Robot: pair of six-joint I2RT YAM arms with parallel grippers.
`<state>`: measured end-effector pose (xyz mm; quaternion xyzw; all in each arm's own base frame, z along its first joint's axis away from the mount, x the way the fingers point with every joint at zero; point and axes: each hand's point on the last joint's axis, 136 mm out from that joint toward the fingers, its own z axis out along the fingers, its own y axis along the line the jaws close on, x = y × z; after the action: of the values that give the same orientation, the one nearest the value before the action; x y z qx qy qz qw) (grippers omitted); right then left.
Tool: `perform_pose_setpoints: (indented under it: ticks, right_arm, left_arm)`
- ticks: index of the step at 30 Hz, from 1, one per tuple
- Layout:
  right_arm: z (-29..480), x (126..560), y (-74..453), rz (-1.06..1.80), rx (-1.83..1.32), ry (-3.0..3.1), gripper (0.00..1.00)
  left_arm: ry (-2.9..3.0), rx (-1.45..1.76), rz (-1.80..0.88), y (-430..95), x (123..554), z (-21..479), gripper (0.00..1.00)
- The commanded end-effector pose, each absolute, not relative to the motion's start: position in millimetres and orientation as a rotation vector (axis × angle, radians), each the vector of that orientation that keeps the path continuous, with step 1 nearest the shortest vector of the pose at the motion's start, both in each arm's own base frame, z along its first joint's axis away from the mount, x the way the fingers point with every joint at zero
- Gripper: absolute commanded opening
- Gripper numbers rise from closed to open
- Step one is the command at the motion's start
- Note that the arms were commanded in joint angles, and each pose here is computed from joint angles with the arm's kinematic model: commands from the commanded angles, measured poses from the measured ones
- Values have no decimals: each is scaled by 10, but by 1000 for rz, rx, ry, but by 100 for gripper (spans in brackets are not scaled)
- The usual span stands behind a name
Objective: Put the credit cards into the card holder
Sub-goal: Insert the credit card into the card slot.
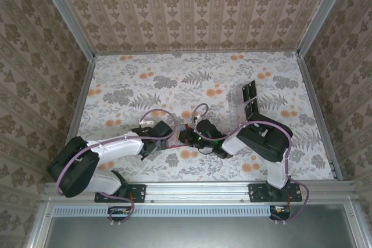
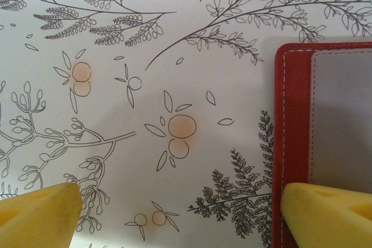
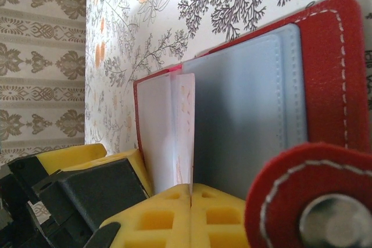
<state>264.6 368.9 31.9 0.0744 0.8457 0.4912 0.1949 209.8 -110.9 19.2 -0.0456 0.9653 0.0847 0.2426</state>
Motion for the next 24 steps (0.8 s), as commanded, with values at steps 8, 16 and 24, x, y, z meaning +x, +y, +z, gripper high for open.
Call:
perform_pose_setpoints:
  ticks: [8, 16, 24]
  right_arm:
    - [44, 2466, 3798, 1409, 195, 2490, 0]
    - [36, 2453, 3758, 1403, 213, 2497, 0]
    - [13, 2425, 3723, 1412, 249, 2520, 0]
  left_arm:
    - [2707, -105, 323, -970, 1941, 55, 100]
    - [2706, -106, 322, -971, 1947, 57, 100]
    - [2706, -108, 323, -968, 1943, 60, 100]
